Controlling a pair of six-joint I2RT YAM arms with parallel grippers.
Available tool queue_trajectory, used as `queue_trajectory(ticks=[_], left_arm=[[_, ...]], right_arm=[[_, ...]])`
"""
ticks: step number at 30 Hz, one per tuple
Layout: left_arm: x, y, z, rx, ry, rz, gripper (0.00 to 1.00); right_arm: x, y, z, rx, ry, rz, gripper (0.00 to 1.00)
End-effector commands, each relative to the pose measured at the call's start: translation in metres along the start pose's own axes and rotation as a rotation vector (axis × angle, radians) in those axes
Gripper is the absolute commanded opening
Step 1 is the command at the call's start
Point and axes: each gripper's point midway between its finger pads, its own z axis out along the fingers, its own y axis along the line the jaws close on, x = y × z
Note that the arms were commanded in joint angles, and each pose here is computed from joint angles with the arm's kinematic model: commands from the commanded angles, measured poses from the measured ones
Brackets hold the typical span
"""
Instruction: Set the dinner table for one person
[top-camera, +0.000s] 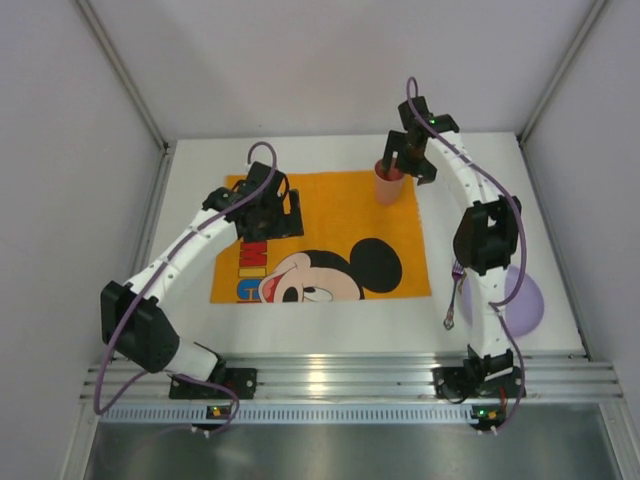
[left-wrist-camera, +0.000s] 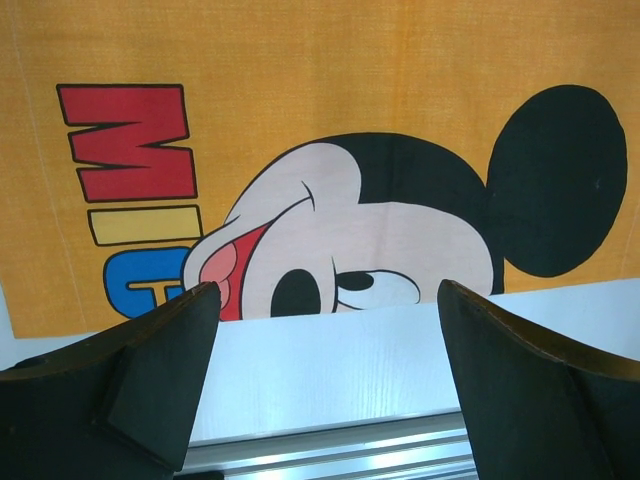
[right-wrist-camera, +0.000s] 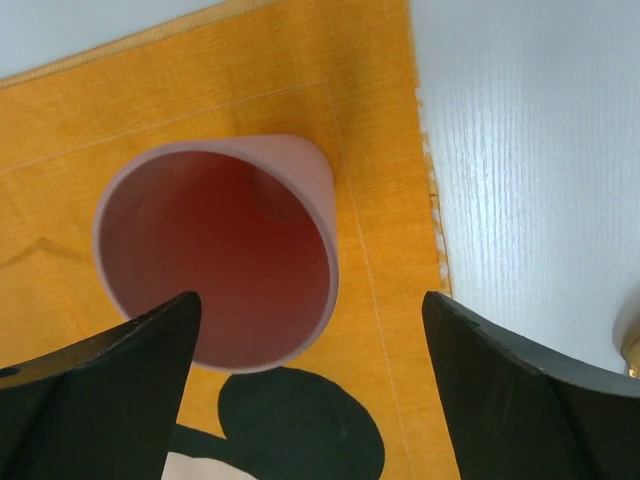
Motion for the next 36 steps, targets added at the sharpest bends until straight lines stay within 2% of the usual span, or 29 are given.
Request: queue_trajectory(ticks=[1,2,4,5,6,7,8,9,11,12,14,15,18,22,35,36], left_arm=[[-0.011,-0.01,0.001,0.047,-0.025,0.024,0.95],[-0.011,-0.011,0.002,0.05,-0.025,0.025,0.95],[-0.009,-0.012,0.005,0.055,-0.015,0.032,0.95],[-0.008,-0.013,0.007,0.064,-0.008,0.036,0.95],[-0.005,-0.014,0.01,0.065,0.009,0.037,0.94],[-0.004,-0.015,0.011,0.072,0.016,0.039,0.94],[-0.001,-0.017,0.012,0.081,0.031,0.041,0.94],[0.002,-0.017,0.016,0.081,0.043,0.035,0.94],[0.006,-0.017,0.019,0.084,0.054,0.037,0.93],[0.008,-0.017,0.021,0.085,0.055,0.037,0.93],[0.012,-0.022,0.022,0.114,0.07,0.04,0.93],[0.012,-0.022,0.023,0.117,0.074,0.04,0.93],[0.015,-0.024,0.024,0.126,0.084,0.047,0.92],[0.015,-0.024,0.023,0.132,0.089,0.061,0.91],[0.024,-0.009,0.011,0.095,0.07,0.064,0.91],[0.024,-0.008,0.011,0.094,0.069,0.063,0.91]], right_arm=[[-0.026,0.004,-0.049,-0.042,-0.102,0.006,0.93],[-0.036,-0.008,-0.073,-0.045,-0.147,0.027,0.95],[-0.027,-0.033,-0.078,-0.018,-0.133,0.047,0.98],[-0.033,-0.054,-0.104,-0.028,-0.175,0.072,0.98],[-0.012,-0.075,-0.093,0.012,-0.121,0.08,0.98],[-0.008,-0.09,-0.096,0.024,-0.129,0.097,0.99],[-0.007,-0.115,-0.117,0.026,-0.165,0.133,0.99],[0.02,-0.135,-0.103,0.059,-0.107,0.146,0.99],[0.039,-0.171,-0.114,0.085,-0.109,0.198,0.98],[0.07,-0.184,-0.1,0.112,-0.037,0.206,0.98],[0.091,-0.202,-0.1,0.127,-0.021,0.244,0.98],[0.116,-0.211,-0.088,0.143,0.037,0.26,0.96],[0.146,-0.222,-0.072,0.127,0.084,0.311,0.9],[0.163,-0.232,-0.053,0.153,0.126,0.299,0.84],[0.167,-0.251,-0.008,0.231,0.191,0.298,0.65],[0.167,-0.251,-0.006,0.234,0.195,0.294,0.59]])
